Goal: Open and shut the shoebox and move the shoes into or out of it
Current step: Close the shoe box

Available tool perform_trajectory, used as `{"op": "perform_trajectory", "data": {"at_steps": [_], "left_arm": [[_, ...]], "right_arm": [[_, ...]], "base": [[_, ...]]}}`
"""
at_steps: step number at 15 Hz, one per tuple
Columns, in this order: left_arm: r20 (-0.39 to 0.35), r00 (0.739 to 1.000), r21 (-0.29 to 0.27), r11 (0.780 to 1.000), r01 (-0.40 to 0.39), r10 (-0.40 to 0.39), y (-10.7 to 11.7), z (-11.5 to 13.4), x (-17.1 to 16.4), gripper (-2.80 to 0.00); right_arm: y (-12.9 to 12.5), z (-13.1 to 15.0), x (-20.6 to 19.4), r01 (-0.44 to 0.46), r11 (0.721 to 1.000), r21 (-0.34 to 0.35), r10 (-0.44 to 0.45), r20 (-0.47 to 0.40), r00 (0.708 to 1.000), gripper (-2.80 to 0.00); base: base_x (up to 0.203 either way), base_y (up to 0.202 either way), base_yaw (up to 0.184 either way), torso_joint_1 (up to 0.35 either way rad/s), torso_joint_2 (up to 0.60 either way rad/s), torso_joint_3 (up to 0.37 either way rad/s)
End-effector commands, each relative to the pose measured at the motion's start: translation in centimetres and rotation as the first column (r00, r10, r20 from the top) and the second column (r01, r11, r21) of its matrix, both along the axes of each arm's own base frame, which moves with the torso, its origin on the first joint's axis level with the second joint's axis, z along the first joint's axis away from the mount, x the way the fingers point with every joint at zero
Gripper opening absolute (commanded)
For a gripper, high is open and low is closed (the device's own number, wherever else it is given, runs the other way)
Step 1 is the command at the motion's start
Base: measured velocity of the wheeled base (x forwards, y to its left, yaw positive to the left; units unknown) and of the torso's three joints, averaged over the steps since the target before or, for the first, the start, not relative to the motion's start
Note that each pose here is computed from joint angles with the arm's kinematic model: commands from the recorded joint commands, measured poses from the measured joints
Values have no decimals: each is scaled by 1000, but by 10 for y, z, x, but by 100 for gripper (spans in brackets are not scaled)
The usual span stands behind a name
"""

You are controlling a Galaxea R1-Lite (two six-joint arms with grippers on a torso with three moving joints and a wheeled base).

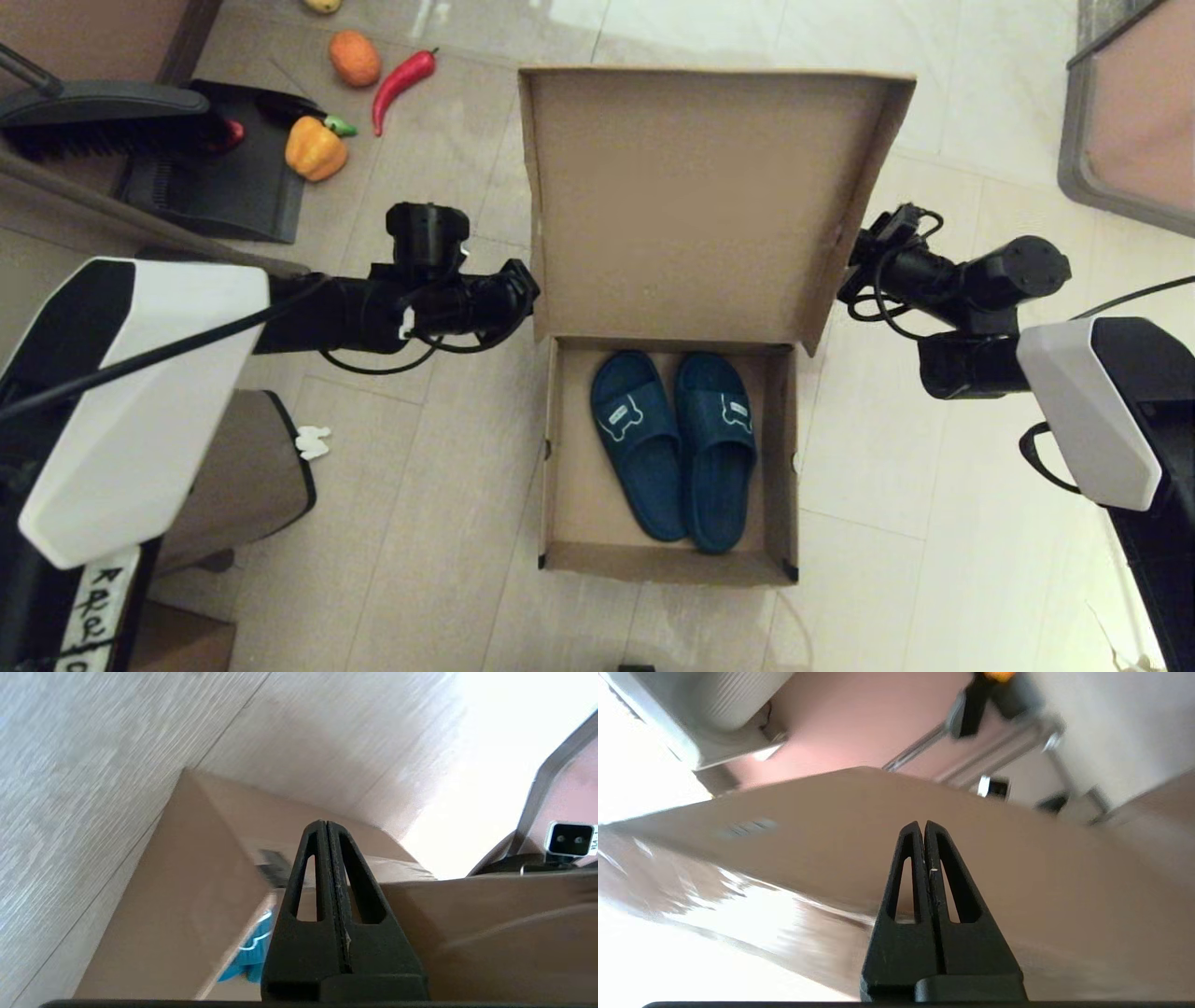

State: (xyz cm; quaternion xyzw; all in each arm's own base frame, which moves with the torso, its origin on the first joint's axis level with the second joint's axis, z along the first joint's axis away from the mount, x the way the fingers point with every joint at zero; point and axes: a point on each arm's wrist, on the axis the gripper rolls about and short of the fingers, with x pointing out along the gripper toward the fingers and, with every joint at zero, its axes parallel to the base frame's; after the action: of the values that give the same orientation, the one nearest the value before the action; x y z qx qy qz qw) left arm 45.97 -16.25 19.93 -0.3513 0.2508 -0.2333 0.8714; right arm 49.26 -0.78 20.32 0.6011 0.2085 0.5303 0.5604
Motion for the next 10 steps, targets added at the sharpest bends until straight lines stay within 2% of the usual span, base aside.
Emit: {"op": "perform_trajectory", "data": {"at_steps": [1, 3, 6, 7, 10], "left_arm": [[27, 1000, -14, 1000, -2, 2, 2, 15, -6, -280], [45, 999, -18, 1000, -3, 4, 3, 24, -10, -280], [70, 997, -19, 1000, -16, 17, 4, 34, -14, -280], [81, 997, -15, 1000, -17, 18, 4, 36, -16, -280], [111, 994, -27, 1000, -15, 18, 6, 49, -21, -280]], "right_arm": [[-5, 16, -8, -20, 1000, -1, 20, -2, 1000, -280], [-6, 23, -11, -34, 999, -13, 34, -1, 999, -280], [-4, 38, -20, -114, 993, 20, 116, -112, 987, -280], [-1, 42, -22, -130, 991, 16, 131, -119, 984, -280], [1, 48, -31, -179, 983, -48, 170, -153, 973, -280]], "base": [[0, 0, 0, 0, 0, 0], [0, 0, 0, 0, 0, 0], [0, 0, 0, 0, 0, 0], [0, 0, 0, 0, 0, 0], [0, 0, 0, 0, 0, 0]]}}
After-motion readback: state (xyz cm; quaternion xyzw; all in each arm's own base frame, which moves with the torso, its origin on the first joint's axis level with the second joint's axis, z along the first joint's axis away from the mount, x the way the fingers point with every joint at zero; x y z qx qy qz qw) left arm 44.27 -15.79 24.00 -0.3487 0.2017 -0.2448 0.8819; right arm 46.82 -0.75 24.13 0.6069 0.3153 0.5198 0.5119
